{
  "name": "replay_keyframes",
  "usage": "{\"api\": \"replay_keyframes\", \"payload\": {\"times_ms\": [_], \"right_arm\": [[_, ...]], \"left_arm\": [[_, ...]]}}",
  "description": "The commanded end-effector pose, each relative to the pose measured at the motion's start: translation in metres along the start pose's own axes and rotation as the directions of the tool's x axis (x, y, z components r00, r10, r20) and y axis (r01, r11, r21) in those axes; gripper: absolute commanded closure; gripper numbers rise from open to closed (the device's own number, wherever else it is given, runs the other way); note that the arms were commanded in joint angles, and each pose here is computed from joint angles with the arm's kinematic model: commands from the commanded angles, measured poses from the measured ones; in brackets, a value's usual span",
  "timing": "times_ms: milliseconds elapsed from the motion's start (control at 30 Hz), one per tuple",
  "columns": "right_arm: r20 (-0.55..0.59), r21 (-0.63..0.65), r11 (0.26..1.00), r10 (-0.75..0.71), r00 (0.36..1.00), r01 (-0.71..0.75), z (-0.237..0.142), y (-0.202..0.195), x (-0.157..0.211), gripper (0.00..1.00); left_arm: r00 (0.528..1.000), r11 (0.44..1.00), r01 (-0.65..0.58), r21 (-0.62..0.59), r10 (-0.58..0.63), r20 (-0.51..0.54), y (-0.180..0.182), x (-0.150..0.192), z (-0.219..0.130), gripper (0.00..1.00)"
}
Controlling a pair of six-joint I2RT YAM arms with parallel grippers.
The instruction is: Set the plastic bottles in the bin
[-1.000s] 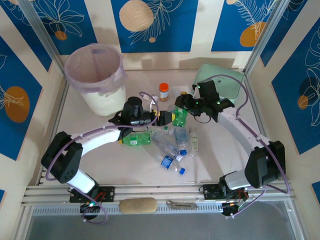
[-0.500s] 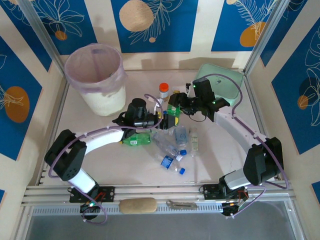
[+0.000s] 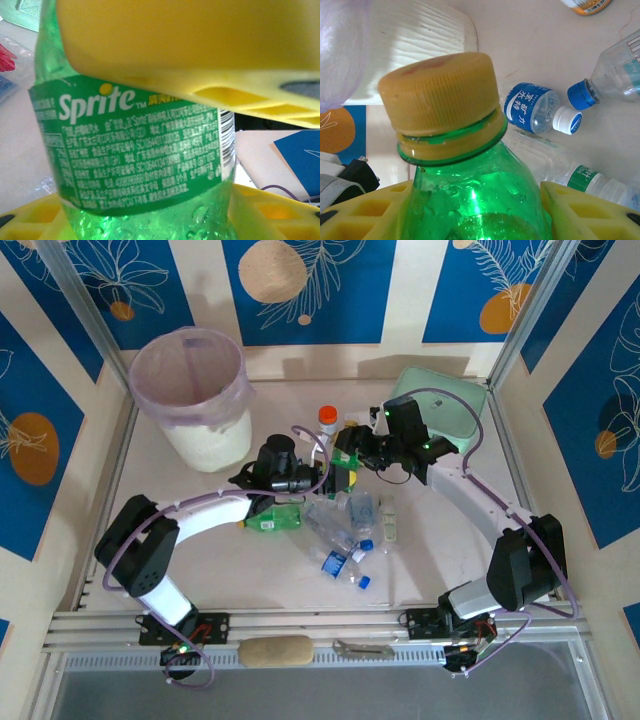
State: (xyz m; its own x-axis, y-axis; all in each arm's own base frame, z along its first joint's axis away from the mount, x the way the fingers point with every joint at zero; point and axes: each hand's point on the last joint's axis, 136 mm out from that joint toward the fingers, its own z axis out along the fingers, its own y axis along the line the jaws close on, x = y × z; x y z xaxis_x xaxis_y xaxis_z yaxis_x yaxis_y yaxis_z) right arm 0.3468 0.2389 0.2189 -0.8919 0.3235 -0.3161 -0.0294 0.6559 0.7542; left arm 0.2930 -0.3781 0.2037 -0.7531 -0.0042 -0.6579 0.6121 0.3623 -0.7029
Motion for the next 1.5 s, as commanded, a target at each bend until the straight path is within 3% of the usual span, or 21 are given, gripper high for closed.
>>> {"api": "replay_keyframes", "payload": {"times_ms": [0,267,467,633,900,1100,1200,1467], "right_arm": [[-0.011,-0.044,0.999,-0.006,1.000,0.006,-0.008,0.013,0.007,0.50],[0.020,-0.059,0.998,-0.003,1.000,0.004,-0.024,0.017,0.001,0.27],[0.072,-0.061,0.998,0.028,0.997,-0.023,-0.043,0.009,-0.005,0.22],[0.117,-0.037,0.998,0.055,0.992,-0.051,-0.052,-0.007,-0.010,0.20],[0.108,-0.021,0.998,0.066,0.992,-0.064,-0.044,-0.021,-0.005,0.17],[0.093,-0.009,0.997,0.071,0.993,-0.070,-0.038,-0.030,0.001,0.05],[0.096,0.005,0.998,0.064,0.993,-0.065,-0.037,-0.035,0.004,0.00],[0.078,0.039,0.997,0.056,0.995,-0.059,-0.034,-0.043,0.009,0.01]], "left_arm": [[0.999,0.998,-0.046,0.031,0.046,0.022,-0.012,-0.009,0.002,0.46],[0.999,0.983,0.032,-0.183,-0.027,0.026,0.030,-0.003,-0.007,0.49],[0.996,0.971,0.084,-0.222,-0.075,0.049,0.047,-0.001,-0.017,0.49],[0.998,0.966,0.042,-0.254,-0.026,0.065,0.046,-0.017,-0.029,0.49],[0.983,0.942,-0.070,-0.327,0.121,0.137,0.032,-0.086,-0.079,0.48],[0.955,0.905,-0.138,-0.401,0.229,0.188,0.018,-0.147,-0.133,0.48],[0.937,0.873,-0.184,-0.452,0.295,0.188,0.009,-0.172,-0.159,0.48],[0.864,0.733,-0.267,-0.625,0.470,0.182,-0.002,-0.229,-0.230,0.46]]}}
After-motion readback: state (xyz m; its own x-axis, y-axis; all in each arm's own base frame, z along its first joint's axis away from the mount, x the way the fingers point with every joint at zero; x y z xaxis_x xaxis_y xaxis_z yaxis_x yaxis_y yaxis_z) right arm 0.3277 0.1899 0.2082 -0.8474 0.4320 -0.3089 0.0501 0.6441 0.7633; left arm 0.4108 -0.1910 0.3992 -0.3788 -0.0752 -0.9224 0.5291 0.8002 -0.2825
